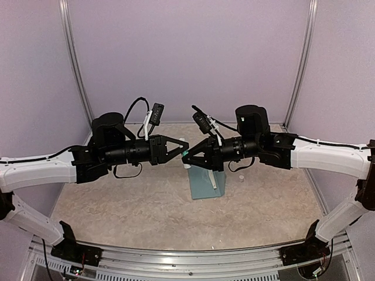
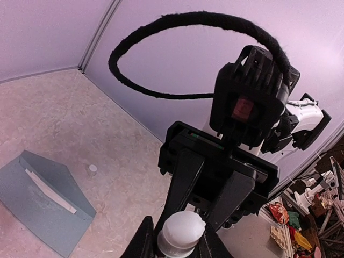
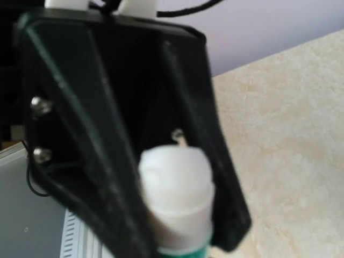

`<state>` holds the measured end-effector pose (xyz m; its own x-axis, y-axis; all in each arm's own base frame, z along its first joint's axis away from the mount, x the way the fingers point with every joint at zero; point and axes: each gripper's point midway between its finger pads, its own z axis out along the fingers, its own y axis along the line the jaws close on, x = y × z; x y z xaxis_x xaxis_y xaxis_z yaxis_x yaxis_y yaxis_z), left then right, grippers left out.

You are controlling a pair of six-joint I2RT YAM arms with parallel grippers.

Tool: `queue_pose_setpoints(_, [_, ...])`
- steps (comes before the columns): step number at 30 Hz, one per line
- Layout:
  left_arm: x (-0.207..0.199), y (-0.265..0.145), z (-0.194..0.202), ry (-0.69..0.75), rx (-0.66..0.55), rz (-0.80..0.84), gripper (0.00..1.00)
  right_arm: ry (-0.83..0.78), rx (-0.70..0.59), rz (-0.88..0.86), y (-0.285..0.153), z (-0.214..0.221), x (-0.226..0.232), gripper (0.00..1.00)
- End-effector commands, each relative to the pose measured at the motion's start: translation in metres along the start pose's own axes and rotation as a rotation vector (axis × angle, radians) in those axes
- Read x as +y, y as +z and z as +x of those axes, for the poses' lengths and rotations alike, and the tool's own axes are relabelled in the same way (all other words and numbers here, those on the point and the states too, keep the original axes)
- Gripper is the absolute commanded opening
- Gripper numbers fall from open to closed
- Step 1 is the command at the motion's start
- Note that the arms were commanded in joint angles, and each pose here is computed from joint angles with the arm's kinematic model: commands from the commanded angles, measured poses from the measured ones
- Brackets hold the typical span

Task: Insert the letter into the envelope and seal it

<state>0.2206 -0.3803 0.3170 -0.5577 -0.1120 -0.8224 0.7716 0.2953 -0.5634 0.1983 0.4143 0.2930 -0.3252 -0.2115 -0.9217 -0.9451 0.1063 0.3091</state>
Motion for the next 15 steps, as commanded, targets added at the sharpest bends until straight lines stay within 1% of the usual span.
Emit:
queue_pose_setpoints(1, [-0.011, 0.003, -0.01, 0.03, -0.02, 0.026, 0.16, -0.014, -0.001, -0.004, 0.002, -0.006, 0.005, 0.06])
queue_pose_setpoints(3, [-0.011, 0.003, -0.01, 0.032, -0.022, 0.017, 0.08, -0.009, -0.014, 0.019, 0.0, -0.008, 0.002, 0.08])
queue_pose_setpoints(4, [-0.011, 0.003, -0.011, 0.035, -0.027, 0.014, 0.04, -0.006, -0.027, 0.035, -0.002, -0.01, 0.001, 0.11])
queue_pose_setpoints(5, [-0.012, 0.004, -0.011, 0.037, -0.03, 0.013, 0.02, -0.002, -0.047, 0.056, -0.005, -0.013, -0.002, 0.18])
queue_pose_setpoints(7, [-0.017, 0.003, -0.014, 0.047, -0.055, 0.015, 0.0, 0.013, -0.114, 0.072, -0.012, -0.021, 0.0, 0.37])
queue_pose_setpoints(8, [-0.02, 0.003, -0.017, 0.053, -0.07, 0.018, 0.0, 0.025, -0.156, 0.065, -0.016, -0.026, 0.002, 0.49])
queue_pose_setpoints(9, [-0.023, 0.002, -0.02, 0.06, -0.091, 0.019, 0.0, 0.04, -0.2, 0.06, -0.02, -0.03, 0.004, 0.59])
queue_pose_setpoints(11, [-0.031, -0.001, -0.028, 0.073, -0.138, 0.026, 0.0, 0.084, -0.294, 0.033, -0.029, -0.037, 0.01, 0.73])
queue_pose_setpoints(13, [-0.042, -0.004, -0.037, 0.085, -0.192, 0.049, 0.0, 0.134, -0.379, -0.011, -0.035, -0.043, 0.016, 0.78])
queue_pose_setpoints(15, [-0.05, -0.008, -0.046, 0.093, -0.254, 0.059, 0.0, 0.174, -0.446, -0.034, -0.039, -0.047, 0.02, 0.8])
